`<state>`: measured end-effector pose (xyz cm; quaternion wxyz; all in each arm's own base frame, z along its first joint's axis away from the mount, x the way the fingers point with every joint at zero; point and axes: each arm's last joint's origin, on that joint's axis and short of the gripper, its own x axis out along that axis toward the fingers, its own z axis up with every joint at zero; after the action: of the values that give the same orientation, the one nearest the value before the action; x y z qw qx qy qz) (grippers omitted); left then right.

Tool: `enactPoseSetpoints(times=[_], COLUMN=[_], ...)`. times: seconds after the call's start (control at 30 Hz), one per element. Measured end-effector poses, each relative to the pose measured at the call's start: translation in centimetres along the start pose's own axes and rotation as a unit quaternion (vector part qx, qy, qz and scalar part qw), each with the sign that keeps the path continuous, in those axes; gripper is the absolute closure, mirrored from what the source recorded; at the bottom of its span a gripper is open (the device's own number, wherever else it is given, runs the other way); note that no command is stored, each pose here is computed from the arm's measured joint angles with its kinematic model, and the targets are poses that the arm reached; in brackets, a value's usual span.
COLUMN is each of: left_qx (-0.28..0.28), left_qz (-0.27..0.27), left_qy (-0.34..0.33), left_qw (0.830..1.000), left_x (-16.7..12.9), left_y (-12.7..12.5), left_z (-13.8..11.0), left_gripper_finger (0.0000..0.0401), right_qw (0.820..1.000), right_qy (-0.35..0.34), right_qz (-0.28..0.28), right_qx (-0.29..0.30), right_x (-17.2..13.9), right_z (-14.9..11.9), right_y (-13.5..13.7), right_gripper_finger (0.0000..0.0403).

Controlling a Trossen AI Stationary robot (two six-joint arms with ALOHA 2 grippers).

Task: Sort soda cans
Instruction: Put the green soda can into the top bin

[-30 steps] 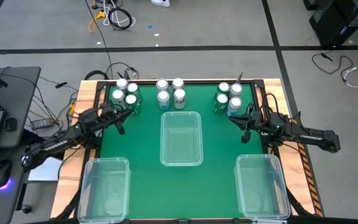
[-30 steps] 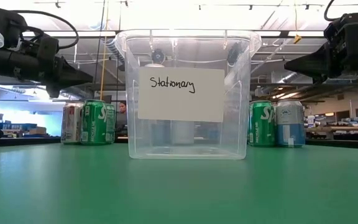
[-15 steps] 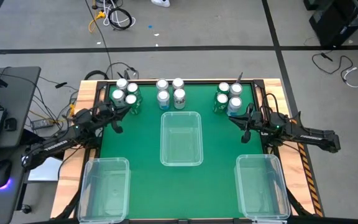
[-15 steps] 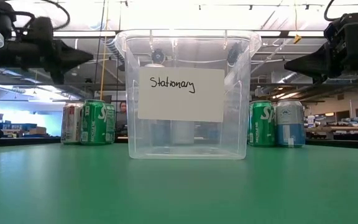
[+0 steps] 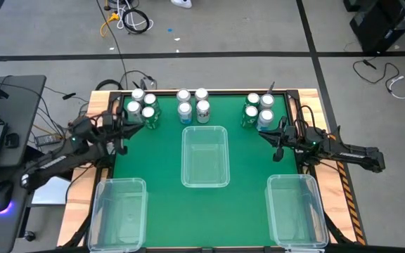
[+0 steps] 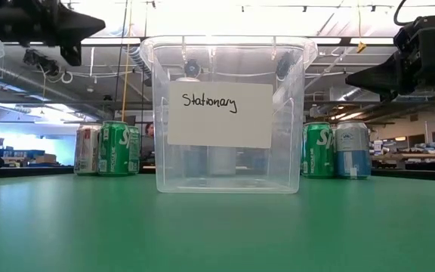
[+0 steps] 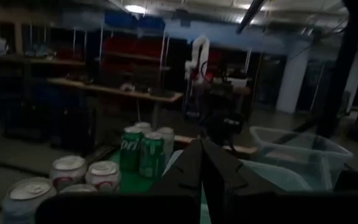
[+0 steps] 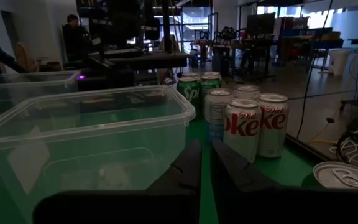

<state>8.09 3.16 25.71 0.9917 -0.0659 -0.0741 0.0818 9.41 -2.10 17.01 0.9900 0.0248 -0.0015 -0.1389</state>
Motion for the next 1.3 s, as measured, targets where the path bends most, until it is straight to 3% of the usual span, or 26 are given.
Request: enactPoseSetpoints(times=[0.3, 0.5, 0.8, 1.07, 1.3], left_qx=[-0.033, -0.024, 0.006, 0.002, 0.002], left_qz=[0.002, 0.007, 0.089, 0.095, 0.127], left_qy=[0.114, 0.203, 0.387, 0.451, 0.516], left_qw=[0.993, 0.979, 0.918, 0.887, 0.847], left_x=[4.1, 7.9, 12.2, 15.9, 18.5], left_y=[0.8, 1.7, 3.0, 4.0, 5.2], left_z=[2.0, 3.1, 5.8, 7.1, 6.2], left_gripper_finger=[0.0389, 0.0389, 0.0389, 0.0389, 0.0369], right_qw=[1.000, 1.000, 1.000, 1.000, 1.000], right_qy=[0.000, 0.000, 0.000, 0.000, 0.000], right_qz=[0.000, 0.000, 0.000, 0.000, 0.000], right_qx=[0.000, 0.000, 0.000, 0.000, 0.000], right_x=[0.0, 0.0, 0.0, 0.0, 0.0], right_z=[0.0, 0.0, 0.0, 0.0, 0.0], right_y=[0.0, 0.0, 0.0, 0.0, 0.0], right_gripper_finger=[0.0380, 0.0380, 0.0380, 0.0380, 0.0380])
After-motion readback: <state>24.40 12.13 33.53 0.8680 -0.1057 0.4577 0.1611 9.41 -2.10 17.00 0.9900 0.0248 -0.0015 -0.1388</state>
